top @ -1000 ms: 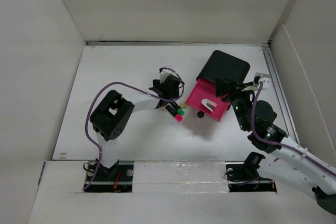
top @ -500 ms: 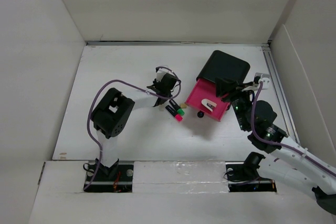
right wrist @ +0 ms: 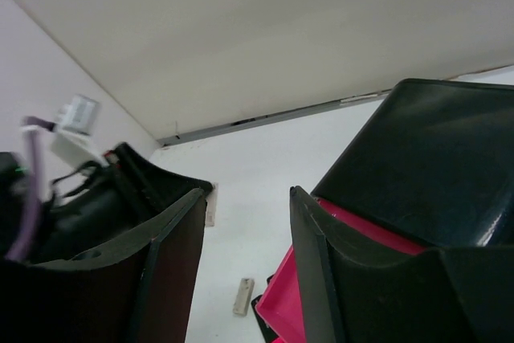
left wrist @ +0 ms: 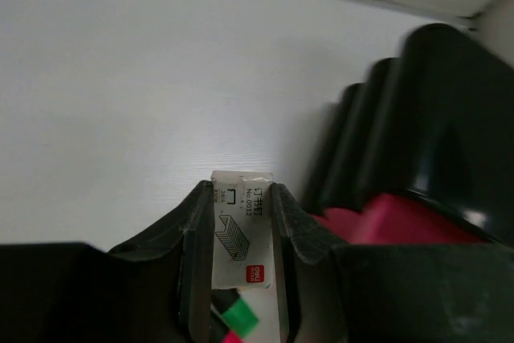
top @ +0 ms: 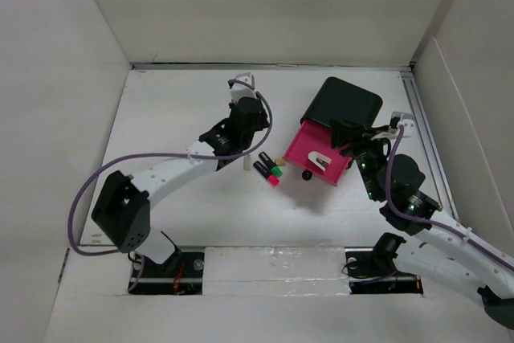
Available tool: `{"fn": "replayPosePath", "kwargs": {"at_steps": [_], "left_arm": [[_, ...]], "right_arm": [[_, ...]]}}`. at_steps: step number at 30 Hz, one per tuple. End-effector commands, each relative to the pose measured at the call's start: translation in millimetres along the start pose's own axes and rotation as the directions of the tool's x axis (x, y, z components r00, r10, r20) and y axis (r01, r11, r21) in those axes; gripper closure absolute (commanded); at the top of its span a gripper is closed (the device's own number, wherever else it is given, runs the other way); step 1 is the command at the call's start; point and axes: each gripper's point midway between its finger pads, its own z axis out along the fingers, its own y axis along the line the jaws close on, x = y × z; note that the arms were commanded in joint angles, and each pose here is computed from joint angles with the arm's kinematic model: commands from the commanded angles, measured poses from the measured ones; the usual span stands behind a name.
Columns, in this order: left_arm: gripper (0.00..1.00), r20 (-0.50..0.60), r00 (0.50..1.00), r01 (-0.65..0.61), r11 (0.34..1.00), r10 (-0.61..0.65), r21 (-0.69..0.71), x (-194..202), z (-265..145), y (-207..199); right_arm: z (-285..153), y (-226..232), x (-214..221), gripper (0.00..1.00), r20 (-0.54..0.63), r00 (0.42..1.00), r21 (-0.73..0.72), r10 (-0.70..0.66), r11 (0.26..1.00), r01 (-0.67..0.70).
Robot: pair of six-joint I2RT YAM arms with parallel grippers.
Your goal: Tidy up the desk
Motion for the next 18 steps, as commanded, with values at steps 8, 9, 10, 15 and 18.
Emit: {"fn": "replayPosePath", "kwargs": {"at_steps": [8, 9, 10, 15, 18], "left_arm": [[0.9, 0.061, 0.998, -0.025, 0.877, -0.005, 0.479, -17, -98, -152], [0.9, 0.06, 0.998, -0.016, 0.868, -0.016, 0.496, -16, -97, -157], [0.89, 0.051, 0.999, -0.02, 0.866, -0.007, 0.5, -9, -93, -159], [0.87, 0.028, 0.998, -0.062, 0.847, 0.056, 0.528, 8, -80, -175], [0.85, 0.025, 0.994, -0.102, 0.864, 0.103, 0.493, 21, -63, -176]], "right_arm": [[-18, -10, -40, 0.51, 0.122, 0.986, 0.01, 0.115, 0.993, -0.117], [-25, -14, -45, 0.51, 0.142, 0.981, 0.003, 0.135, 0.991, -0.137], [-28, -16, -47, 0.51, 0.156, 0.977, 0.005, 0.148, 0.989, -0.151], [-36, -23, -55, 0.51, 0.194, 0.965, -0.002, 0.176, 0.984, -0.179], [-32, -21, -50, 0.51, 0.176, 0.972, 0.009, 0.157, 0.987, -0.161]]}}
